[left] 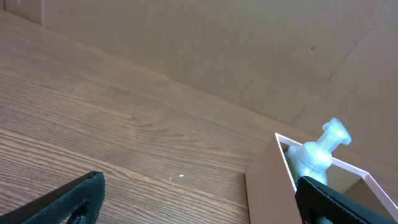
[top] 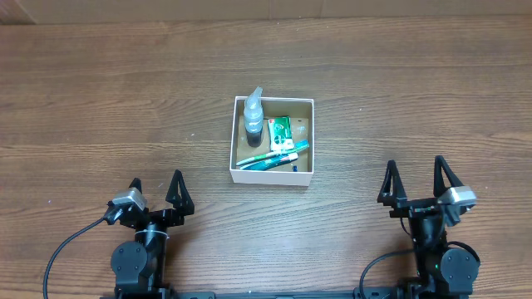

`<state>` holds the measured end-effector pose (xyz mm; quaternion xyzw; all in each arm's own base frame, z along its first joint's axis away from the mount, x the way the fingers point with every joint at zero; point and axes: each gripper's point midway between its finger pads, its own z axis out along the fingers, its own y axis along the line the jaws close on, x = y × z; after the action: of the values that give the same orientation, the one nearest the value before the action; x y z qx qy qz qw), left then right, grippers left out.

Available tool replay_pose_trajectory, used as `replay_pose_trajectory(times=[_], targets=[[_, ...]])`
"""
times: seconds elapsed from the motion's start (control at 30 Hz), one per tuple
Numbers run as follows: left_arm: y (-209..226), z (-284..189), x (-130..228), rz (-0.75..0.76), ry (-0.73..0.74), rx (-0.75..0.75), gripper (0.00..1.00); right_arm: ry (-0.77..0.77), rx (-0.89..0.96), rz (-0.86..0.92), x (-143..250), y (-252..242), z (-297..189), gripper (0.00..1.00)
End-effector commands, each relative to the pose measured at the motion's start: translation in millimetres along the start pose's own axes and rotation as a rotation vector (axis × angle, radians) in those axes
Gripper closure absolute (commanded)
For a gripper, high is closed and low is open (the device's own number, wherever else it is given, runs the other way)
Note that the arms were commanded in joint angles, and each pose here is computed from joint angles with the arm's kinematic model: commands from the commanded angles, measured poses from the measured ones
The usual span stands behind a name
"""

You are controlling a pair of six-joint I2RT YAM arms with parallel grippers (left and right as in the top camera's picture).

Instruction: Pack container

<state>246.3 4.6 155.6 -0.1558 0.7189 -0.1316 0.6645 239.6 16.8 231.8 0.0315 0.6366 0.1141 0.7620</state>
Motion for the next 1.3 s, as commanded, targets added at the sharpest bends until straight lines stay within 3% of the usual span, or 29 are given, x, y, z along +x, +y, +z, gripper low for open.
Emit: replay_pose_trajectory(times=[0.0, 0.3, 1.27], targets=[[2.5, -0.3, -1.5, 0.023, -0.011, -0.01, 0.0, 0.046, 0.03, -0.092, 21.5, -8.9, -0.5, 0.0], [2.6, -0.3, -1.4, 0.023, -0.01, -0.011, 0.0, 0.2, 0.122, -0.082, 58.7, -29.2, -6.8, 0.0], [2.5, -0.3, -1.5, 0.023, -0.011, -0.01, 0.0, 0.193, 0.138, -0.085, 57.1, -31.8, -6.8, 0.0]])
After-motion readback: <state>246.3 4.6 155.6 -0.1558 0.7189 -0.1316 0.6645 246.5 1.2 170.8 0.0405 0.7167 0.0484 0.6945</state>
